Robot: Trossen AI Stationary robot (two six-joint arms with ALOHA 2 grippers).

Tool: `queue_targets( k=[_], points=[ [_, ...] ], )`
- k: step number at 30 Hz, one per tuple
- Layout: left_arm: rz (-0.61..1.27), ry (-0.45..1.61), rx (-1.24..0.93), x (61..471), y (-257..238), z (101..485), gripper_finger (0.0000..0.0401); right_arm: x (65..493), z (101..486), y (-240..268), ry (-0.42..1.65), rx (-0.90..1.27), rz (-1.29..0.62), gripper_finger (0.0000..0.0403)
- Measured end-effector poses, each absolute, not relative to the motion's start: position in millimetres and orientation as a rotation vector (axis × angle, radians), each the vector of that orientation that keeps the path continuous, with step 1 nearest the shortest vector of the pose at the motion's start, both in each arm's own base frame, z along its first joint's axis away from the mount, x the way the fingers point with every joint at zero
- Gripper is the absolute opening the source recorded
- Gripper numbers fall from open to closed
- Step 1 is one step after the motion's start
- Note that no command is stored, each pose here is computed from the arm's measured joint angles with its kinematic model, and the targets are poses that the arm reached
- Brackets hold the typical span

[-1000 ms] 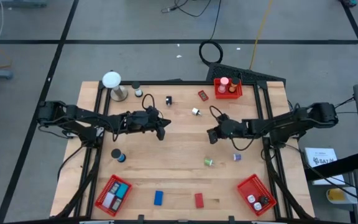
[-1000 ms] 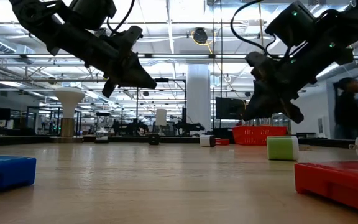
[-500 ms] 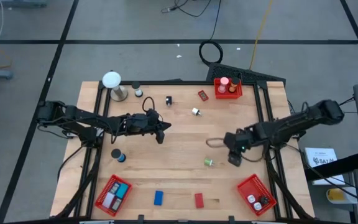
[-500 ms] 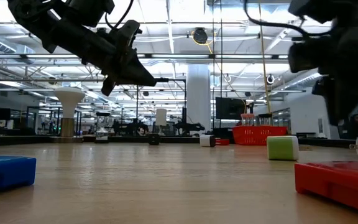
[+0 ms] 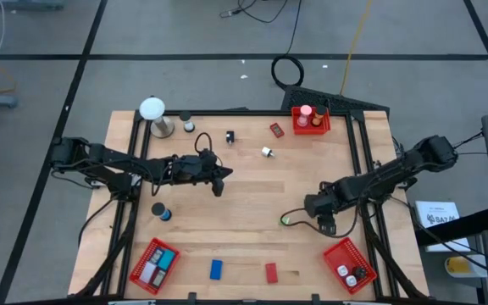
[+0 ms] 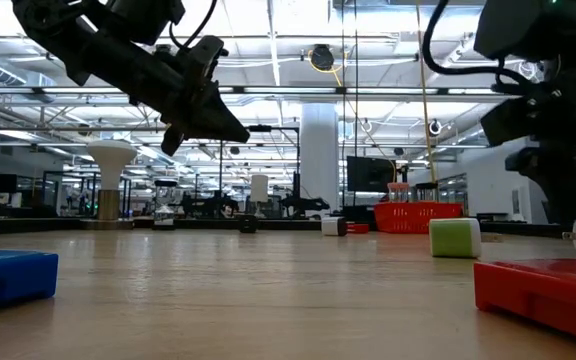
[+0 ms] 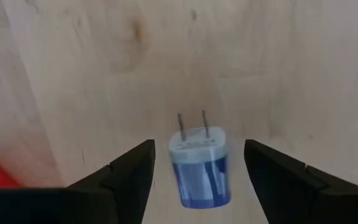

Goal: Pick & Place Office items
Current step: Put the blue charger adapter into the bottom right red basket

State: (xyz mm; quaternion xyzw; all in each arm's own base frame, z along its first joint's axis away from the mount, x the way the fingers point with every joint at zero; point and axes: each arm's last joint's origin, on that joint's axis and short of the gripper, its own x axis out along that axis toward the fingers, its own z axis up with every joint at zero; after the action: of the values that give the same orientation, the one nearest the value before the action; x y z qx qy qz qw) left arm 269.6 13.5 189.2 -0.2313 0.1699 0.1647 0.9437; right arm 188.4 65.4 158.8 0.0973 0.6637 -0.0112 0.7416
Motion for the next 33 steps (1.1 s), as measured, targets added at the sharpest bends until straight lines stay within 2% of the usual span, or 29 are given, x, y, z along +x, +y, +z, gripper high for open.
queue_targets(
  k=[6, 14, 16, 19, 24, 28, 33],
  points=[
    [0.328, 0.347, -0.475, 270, 11, 189, 0.0018, 192, 150, 67, 1.499, 0.181, -0.005, 0.0207],
    [0.328, 0.349, -0.476, 270, 11, 189, 0.0005, 196, 150, 68, 1.459, 0.208, -0.005, 0.0129],
    [0.335, 0.351, -0.477, 270, 11, 189, 0.0011, 201, 160, 66, 1.421, 0.239, -0.02, 0.0128],
    [0.344, 0.35, -0.473, 268, 11, 191, 0.0012, 215, 179, 63, 1.256, 0.27, -0.066, 0.0128],
    [0.345, 0.338, -0.459, 262, 12, 199, 0.0005, 241, 192, 47, 0.849, 0.322, -0.118, 0.0128],
    [0.34, 0.319, -0.457, 257, 12, 208, 0.0013, 259, 179, 27, 0.553, 0.315, -0.128, 0.0128],
    [0.337, 0.321, -0.455, 250, 11, 214, 0.0003, 284, 154, -1, 0.359, 0.213, -0.163, 0.0128]
  ],
)
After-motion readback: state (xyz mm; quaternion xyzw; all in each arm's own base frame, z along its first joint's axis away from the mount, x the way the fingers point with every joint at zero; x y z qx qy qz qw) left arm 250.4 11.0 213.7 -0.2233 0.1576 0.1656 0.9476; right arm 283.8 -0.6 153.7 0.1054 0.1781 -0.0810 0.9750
